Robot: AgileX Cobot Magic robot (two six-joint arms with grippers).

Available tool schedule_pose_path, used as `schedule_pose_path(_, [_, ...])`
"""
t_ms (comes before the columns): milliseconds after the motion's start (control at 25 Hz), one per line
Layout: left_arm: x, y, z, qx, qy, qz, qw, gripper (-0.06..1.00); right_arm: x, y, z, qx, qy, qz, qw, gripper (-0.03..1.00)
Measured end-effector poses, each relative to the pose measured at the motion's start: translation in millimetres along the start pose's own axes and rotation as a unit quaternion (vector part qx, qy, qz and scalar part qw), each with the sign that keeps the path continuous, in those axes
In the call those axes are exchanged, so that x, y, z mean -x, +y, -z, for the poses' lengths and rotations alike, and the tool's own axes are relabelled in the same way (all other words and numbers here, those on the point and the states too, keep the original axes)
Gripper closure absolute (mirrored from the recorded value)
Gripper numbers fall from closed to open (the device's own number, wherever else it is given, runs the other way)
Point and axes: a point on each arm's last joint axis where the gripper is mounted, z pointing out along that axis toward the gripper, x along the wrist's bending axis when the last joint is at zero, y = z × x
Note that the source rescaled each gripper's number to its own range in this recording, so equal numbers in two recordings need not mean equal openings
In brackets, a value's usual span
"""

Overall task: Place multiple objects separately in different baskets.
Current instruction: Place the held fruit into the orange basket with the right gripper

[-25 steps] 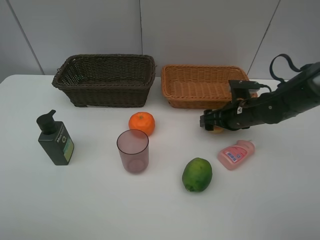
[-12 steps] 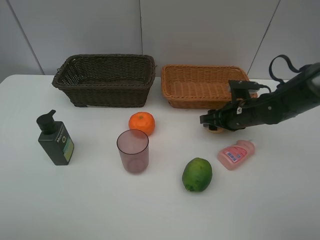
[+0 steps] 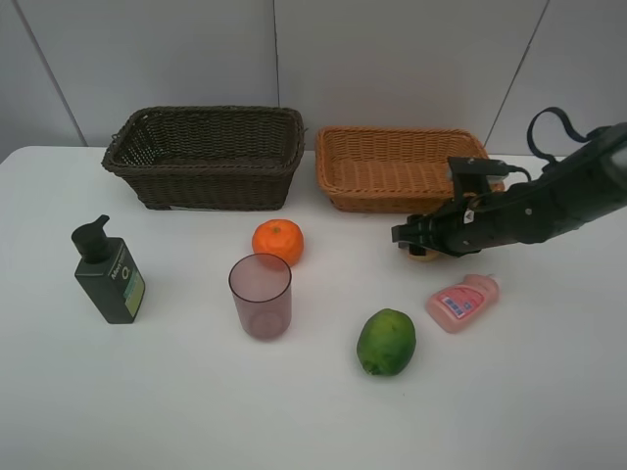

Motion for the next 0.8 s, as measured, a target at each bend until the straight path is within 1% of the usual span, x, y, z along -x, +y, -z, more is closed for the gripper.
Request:
schedule_pose_path(200, [0.0, 0.0, 0.0, 0.000, 0.000, 0.000, 1.000, -0.02, 0.9, 5.1, 20.5, -0.030, -0.016, 0.001, 0.999, 0.83])
schedule_pose_path(360, [0.0, 0.0, 0.0, 0.000, 0.000, 0.000, 1.000, -0.02, 1.1, 14.5, 51.9, -0.047, -0.031, 0.000, 0.998, 0.83])
schedule_pose_path(640, [0.0, 0.0, 0.0, 0.000, 0.000, 0.000, 1.000, -0.02, 3.9, 15.7, 113.2, -0.115, -0.069, -0.007, 0.991, 0.83])
schedule_pose_path(800, [0.0, 0.0, 0.0, 0.000, 0.000, 0.000, 1.000, -0.02, 1.2, 8.7, 143.4, -0.162, -0.075, -0.029, 0.983, 0.83])
